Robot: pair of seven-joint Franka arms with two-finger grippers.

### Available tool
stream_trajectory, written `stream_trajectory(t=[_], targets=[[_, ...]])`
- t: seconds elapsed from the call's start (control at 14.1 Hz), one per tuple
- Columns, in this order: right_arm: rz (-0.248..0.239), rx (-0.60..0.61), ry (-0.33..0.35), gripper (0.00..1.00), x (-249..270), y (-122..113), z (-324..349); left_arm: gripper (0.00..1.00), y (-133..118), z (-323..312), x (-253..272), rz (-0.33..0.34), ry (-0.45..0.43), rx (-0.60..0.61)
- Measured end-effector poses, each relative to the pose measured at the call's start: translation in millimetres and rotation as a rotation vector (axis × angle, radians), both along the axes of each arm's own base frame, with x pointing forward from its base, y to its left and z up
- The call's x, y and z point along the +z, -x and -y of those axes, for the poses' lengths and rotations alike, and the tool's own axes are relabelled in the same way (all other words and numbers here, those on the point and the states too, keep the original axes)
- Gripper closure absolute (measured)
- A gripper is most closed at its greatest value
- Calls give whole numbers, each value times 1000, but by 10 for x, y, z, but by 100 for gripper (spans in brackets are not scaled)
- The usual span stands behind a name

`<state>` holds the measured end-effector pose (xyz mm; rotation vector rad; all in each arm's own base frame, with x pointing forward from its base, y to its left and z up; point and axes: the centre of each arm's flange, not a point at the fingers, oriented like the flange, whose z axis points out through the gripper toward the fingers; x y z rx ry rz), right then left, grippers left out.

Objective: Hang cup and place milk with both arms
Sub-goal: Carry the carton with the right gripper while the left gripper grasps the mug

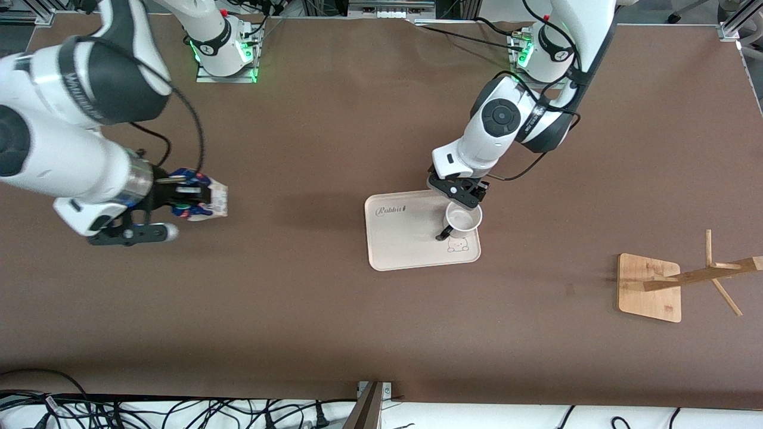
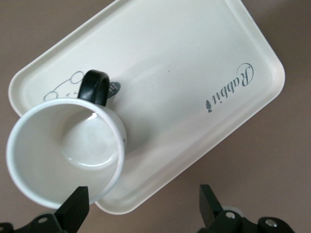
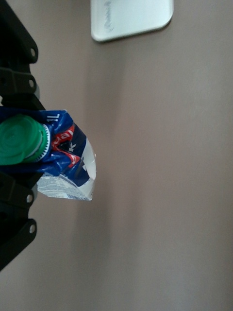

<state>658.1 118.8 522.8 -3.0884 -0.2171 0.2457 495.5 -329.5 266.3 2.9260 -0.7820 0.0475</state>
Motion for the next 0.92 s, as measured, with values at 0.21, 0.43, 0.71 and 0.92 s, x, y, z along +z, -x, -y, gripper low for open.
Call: stream_trajectory(t=[0.21,0.43,0.71,0.92], targets=[[-16,107,-27,71,-81,-65,600,0,-15,18,-143,56,-49,-91],[-42,108,-30,71,-228,-70,706,0,-10,22,-206,73,-77,-135],[-60,64,-102,71,-534,-105,813,22,-3,19,-259,66,-81,-146],[-59,33,-165,71,-770,-146,959,58,0,11,-315,58,-84,-146]])
